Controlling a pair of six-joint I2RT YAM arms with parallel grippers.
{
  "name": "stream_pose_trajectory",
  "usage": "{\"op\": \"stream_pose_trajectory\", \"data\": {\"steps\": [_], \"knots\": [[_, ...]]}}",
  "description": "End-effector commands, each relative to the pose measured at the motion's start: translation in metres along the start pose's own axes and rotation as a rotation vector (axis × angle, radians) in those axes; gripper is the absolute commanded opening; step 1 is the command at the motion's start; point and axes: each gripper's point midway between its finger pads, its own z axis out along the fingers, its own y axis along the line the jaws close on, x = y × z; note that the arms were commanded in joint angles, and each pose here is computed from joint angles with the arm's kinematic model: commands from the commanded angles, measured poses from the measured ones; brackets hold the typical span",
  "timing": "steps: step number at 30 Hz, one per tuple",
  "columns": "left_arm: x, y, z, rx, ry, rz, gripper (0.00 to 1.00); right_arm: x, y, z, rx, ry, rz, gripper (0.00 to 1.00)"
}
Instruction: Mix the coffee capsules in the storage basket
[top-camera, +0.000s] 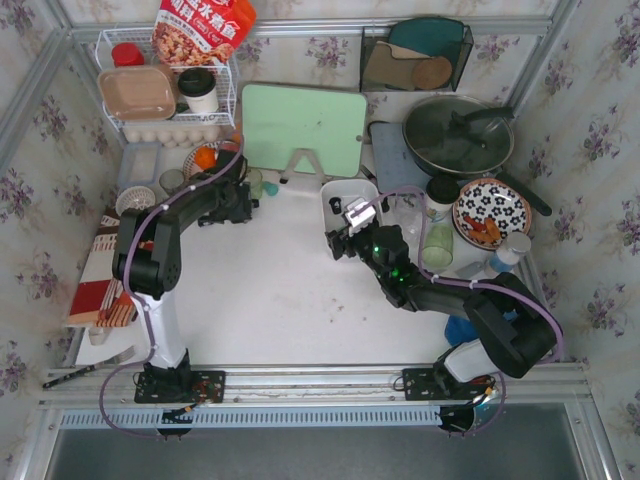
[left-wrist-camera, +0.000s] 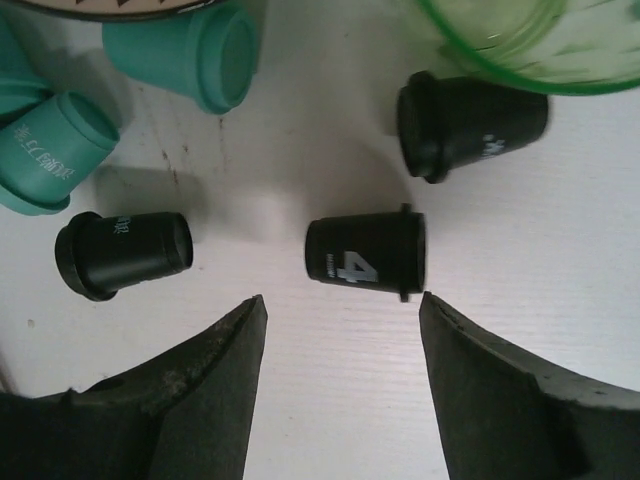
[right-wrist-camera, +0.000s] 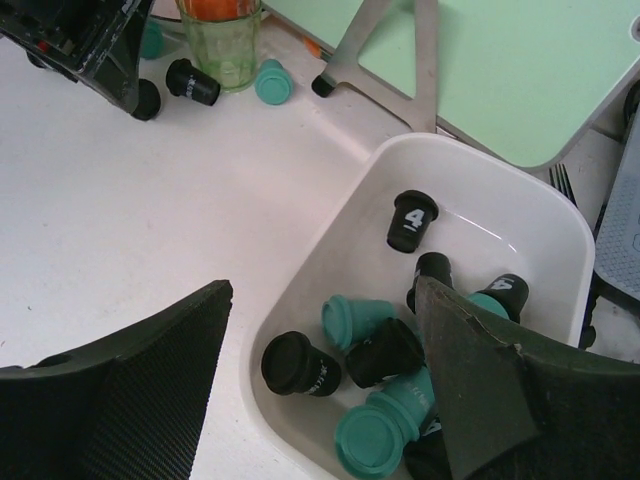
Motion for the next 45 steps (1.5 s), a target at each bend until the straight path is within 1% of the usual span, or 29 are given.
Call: {"op": "stream_pose_trajectory", "data": {"steps": [1, 4, 7, 8, 11, 13, 14, 17, 20, 22, 24, 27, 30, 36, 39, 40, 41, 43, 44, 45], "knots": [[0.01, 0.006, 0.009, 0.035, 0.063, -0.014, 0.65, -0.009, 0.005, 0.002, -0.024, -0.04, 0.016, 0.81], [0.009, -0.002, 0.016, 0.106, 0.075, -0.038, 0.65, -0.01, 0.006, 0.002, -0.028, -0.04, 0.018, 0.8], [0.004, -0.008, 0.02, 0.15, 0.061, -0.037, 0.64, -0.011, 0.007, 0.001, -0.036, -0.043, 0.014, 0.77], [0.003, -0.009, 0.021, 0.156, 0.06, -0.035, 0.6, -0.011, 0.007, 0.001, -0.037, -0.044, 0.015, 0.75], [0.002, -0.012, 0.024, 0.175, 0.07, -0.029, 0.43, -0.013, 0.008, 0.002, -0.044, -0.044, 0.014, 0.72], [0.002, -0.014, 0.024, 0.191, 0.067, -0.025, 0.41, -0.014, 0.008, 0.002, -0.046, -0.043, 0.016, 0.71], [0.002, -0.016, 0.022, 0.206, 0.059, -0.021, 0.38, -0.015, 0.008, 0.001, -0.047, -0.045, 0.018, 0.7], [0.004, -0.024, 0.012, 0.268, 0.023, -0.01, 0.38, -0.02, 0.008, 0.001, -0.041, -0.045, 0.036, 0.7], [0.004, -0.036, -0.007, 0.35, -0.051, 0.011, 0.38, -0.026, 0.008, 0.001, -0.042, -0.03, 0.067, 0.7], [0.005, -0.034, -0.019, 0.345, -0.079, 0.004, 0.38, -0.031, 0.009, 0.001, -0.045, -0.026, 0.08, 0.7], [0.001, -0.015, -0.03, 0.245, -0.113, -0.026, 0.42, -0.034, 0.009, 0.0, -0.046, -0.028, 0.081, 0.71], [0.001, 0.014, -0.037, 0.103, -0.119, -0.06, 0.53, -0.038, 0.007, -0.001, -0.041, -0.041, 0.081, 0.73], [0.0, 0.037, -0.036, 0.016, -0.103, -0.082, 0.59, -0.034, 0.009, -0.002, -0.046, -0.045, 0.079, 0.73], [0.0, 0.073, -0.018, -0.06, -0.025, -0.109, 0.59, -0.029, 0.012, -0.003, -0.063, -0.046, 0.074, 0.73], [-0.001, 0.082, -0.012, -0.076, -0.012, -0.112, 0.6, -0.029, 0.013, -0.004, -0.073, -0.049, 0.071, 0.74], [-0.001, 0.085, -0.01, -0.082, -0.008, -0.119, 0.62, -0.029, 0.014, -0.004, -0.075, -0.05, 0.071, 0.74], [-0.002, 0.088, -0.01, -0.088, -0.003, -0.128, 0.68, -0.029, 0.015, -0.004, -0.079, -0.051, 0.07, 0.74], [-0.003, 0.092, -0.008, -0.096, 0.0, -0.135, 0.75, -0.029, 0.017, -0.004, -0.09, -0.051, 0.072, 0.74], [-0.003, 0.096, -0.006, -0.106, 0.004, -0.138, 0.83, -0.029, 0.017, -0.004, -0.094, -0.05, 0.073, 0.74], [-0.004, 0.098, -0.003, -0.108, 0.012, -0.138, 0.85, -0.029, 0.018, -0.004, -0.099, -0.049, 0.074, 0.74]]}}
